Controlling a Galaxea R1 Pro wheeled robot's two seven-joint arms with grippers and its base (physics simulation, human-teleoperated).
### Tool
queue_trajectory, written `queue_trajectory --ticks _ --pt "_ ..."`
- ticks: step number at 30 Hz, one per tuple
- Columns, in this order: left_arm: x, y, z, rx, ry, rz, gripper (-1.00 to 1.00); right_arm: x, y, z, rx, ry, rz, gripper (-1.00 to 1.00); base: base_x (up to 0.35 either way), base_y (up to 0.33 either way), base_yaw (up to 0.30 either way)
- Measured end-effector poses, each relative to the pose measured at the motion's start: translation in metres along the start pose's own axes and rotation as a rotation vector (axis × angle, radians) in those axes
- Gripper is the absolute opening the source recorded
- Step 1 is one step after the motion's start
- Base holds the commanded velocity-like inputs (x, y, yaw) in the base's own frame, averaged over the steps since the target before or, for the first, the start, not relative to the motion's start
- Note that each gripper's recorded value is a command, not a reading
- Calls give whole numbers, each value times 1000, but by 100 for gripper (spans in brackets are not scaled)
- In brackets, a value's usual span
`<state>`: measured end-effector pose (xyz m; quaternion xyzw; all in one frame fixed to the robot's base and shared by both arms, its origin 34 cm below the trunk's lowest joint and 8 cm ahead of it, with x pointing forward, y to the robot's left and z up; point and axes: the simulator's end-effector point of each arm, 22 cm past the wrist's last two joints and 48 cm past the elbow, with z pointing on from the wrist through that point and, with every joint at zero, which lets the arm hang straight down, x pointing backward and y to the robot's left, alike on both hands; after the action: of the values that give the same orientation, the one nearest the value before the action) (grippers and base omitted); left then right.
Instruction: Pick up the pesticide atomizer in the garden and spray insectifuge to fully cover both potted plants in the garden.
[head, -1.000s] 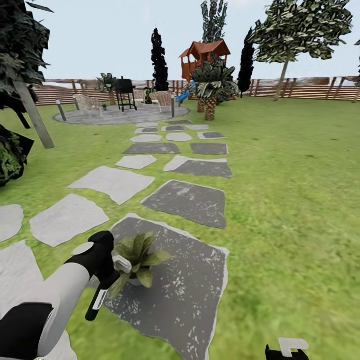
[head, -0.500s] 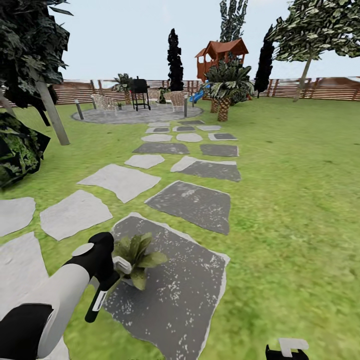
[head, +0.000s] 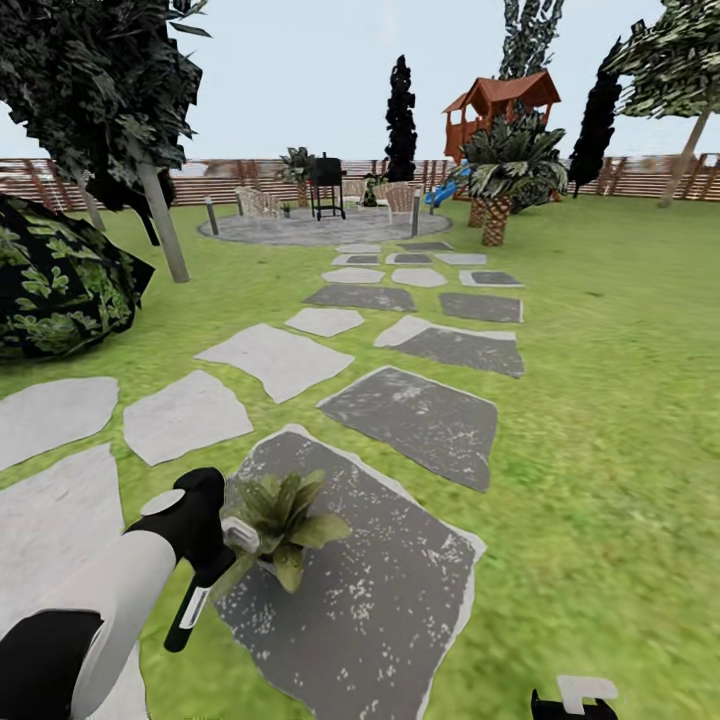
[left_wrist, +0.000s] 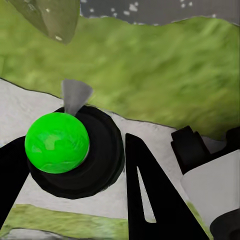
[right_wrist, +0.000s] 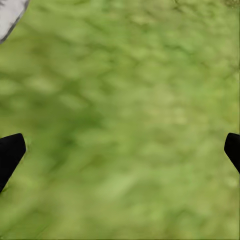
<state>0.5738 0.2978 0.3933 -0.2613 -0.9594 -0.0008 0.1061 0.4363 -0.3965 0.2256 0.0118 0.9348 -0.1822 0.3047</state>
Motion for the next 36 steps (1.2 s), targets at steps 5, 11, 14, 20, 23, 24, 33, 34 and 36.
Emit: queue_trajectory --ticks 5,11,14,20,23,24,33,34,36 --pt "22 -18 29 36 46 3 -100 0 0 0 0 0 0 100 4 -1 235" --pt "27 -24 37 48 57 6 -100 1 -1 0 0 1 -2 100 0 0 27" --pt "27 -25 37 49 57 7 -100 1 -2 0 1 2 -4 100 31 -38 1" --pt "27 -23 36 45 54 7 -100 1 -2 0 1 1 -3 100 126 -215 0" --pt "28 -22 37 43 57 5 -100 1 -2 0 0 0 -3 100 31 -264 0" --pt "28 -21 37 42 57 5 -100 0 -2 0 1 0 -3 100 8 -268 37" --pt "33 -7 40 -16 68 1 -100 0 -1 0 -2 0 -3 100 24 -268 240" --pt "33 -7 40 -16 67 1 -100 0 -1 0 -2 0 -3 100 162 -238 271" --pt "32 -7 40 -15 67 1 -100 0 -1 0 -2 0 -3 100 205 -214 169"
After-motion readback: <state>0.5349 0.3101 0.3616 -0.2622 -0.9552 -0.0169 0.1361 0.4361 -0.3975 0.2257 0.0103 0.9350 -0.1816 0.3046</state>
